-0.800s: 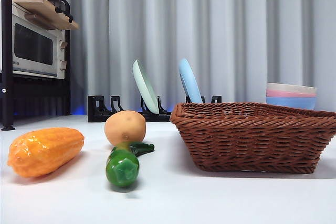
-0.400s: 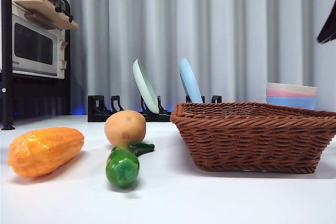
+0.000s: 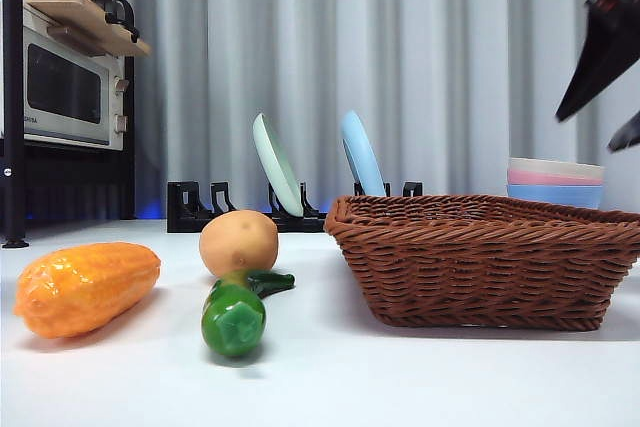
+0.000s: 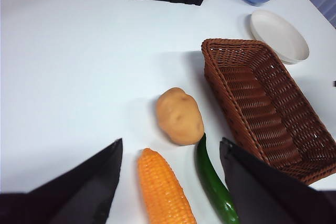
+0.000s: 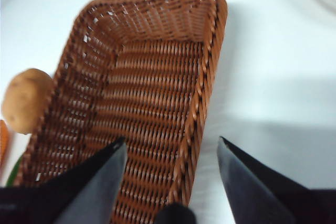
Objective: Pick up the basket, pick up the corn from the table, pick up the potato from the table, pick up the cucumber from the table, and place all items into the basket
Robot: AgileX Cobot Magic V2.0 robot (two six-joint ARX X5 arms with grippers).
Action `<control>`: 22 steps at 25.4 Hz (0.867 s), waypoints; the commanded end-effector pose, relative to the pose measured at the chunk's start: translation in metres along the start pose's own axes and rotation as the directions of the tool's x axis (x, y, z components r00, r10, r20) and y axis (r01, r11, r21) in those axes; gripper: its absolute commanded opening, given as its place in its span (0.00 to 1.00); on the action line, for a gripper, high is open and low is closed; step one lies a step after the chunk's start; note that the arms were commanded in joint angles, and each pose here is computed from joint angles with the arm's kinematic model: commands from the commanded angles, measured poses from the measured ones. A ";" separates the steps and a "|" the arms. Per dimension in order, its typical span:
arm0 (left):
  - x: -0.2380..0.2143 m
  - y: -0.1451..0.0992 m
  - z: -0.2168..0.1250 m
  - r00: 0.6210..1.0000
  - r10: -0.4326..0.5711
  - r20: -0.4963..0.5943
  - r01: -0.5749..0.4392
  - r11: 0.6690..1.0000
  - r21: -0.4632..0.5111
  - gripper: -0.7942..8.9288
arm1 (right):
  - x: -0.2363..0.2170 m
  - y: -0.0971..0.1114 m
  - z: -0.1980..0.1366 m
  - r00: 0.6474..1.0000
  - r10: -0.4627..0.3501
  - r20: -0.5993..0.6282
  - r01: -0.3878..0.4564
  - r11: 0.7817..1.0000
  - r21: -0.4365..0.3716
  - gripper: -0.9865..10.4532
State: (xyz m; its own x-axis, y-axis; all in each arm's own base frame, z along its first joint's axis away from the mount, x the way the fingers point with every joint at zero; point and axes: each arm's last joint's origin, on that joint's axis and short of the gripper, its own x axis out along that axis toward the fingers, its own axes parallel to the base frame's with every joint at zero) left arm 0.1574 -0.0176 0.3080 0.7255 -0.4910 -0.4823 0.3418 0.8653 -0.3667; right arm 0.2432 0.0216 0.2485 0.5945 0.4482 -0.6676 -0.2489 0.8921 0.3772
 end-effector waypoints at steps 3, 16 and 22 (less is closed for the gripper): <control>0.000 -0.001 0.001 1.000 -0.010 0.006 0.010 1.000 -0.001 0.41 | 0.036 -0.009 0.005 0.994 0.005 -0.107 -0.002 1.000 0.020 0.34; 0.000 -0.001 0.000 1.000 -0.008 -0.001 0.008 1.000 -0.005 0.41 | 0.093 -0.020 0.009 0.967 -0.004 -0.254 0.019 0.998 0.056 0.07; 0.014 -0.003 0.004 0.998 -0.055 -0.019 0.054 0.998 -0.042 0.64 | 0.073 -0.010 0.023 0.983 -0.002 -0.186 0.010 0.999 0.045 0.07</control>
State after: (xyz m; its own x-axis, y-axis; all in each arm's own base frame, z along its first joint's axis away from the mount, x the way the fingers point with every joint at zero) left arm 0.1682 -0.0266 0.3049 0.6956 -0.5336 -0.4811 0.3609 0.8385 -0.4083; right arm 0.3046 0.0440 0.2029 0.4104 0.4498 -0.7933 -0.1880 0.8929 0.4091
